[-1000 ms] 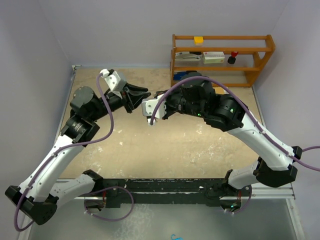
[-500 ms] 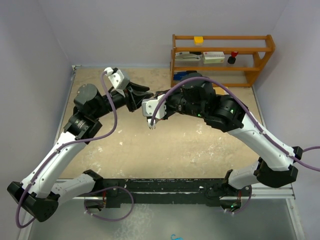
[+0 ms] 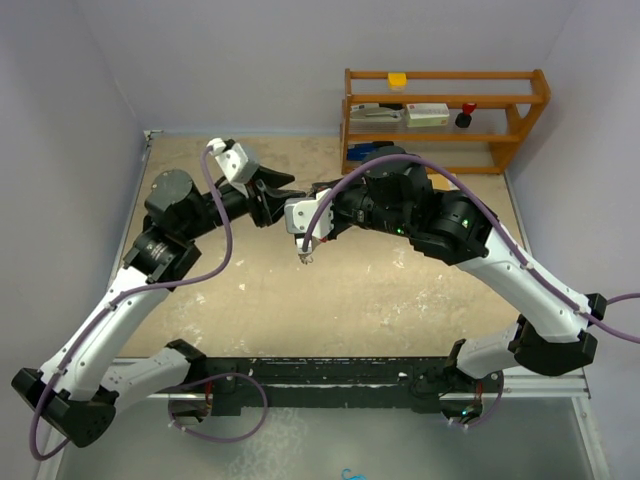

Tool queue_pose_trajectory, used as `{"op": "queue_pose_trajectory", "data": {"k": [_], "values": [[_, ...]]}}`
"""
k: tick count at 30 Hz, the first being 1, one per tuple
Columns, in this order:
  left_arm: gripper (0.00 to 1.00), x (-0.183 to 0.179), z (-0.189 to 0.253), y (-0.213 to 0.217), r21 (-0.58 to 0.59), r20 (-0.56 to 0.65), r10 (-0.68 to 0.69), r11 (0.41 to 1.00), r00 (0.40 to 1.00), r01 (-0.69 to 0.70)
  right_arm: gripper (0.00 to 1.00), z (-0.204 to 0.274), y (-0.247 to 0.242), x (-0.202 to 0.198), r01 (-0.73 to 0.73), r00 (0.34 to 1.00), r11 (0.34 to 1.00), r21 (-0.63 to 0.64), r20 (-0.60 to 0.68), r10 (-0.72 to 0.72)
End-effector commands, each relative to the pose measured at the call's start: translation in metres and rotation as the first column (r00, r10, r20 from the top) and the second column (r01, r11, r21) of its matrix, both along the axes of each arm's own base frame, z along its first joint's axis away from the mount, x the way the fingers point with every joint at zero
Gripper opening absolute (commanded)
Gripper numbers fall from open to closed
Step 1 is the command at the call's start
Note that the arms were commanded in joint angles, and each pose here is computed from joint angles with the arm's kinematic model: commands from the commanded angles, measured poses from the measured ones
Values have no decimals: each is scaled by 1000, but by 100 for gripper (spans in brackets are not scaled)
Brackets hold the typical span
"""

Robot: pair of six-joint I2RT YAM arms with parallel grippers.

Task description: Remove the keys from the keyring

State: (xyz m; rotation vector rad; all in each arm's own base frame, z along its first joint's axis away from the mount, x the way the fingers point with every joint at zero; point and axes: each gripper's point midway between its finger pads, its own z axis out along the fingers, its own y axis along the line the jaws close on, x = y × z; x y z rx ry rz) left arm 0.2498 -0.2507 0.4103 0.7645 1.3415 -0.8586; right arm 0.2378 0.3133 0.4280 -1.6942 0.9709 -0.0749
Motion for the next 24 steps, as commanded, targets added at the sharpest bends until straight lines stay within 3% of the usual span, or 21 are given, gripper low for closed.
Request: {"op": "queue_pose_trajectory", "data": {"k": [1,24], "values": [[41,-9,35,18,-19,116,61,998,991,-60,0,32,-5,-3,-6,998,996,92,66,0],[40,-16,30,-3,-29,123,-75,996,990,79,0,33,-5,-7,-26,998,994,105,66,19]]}}
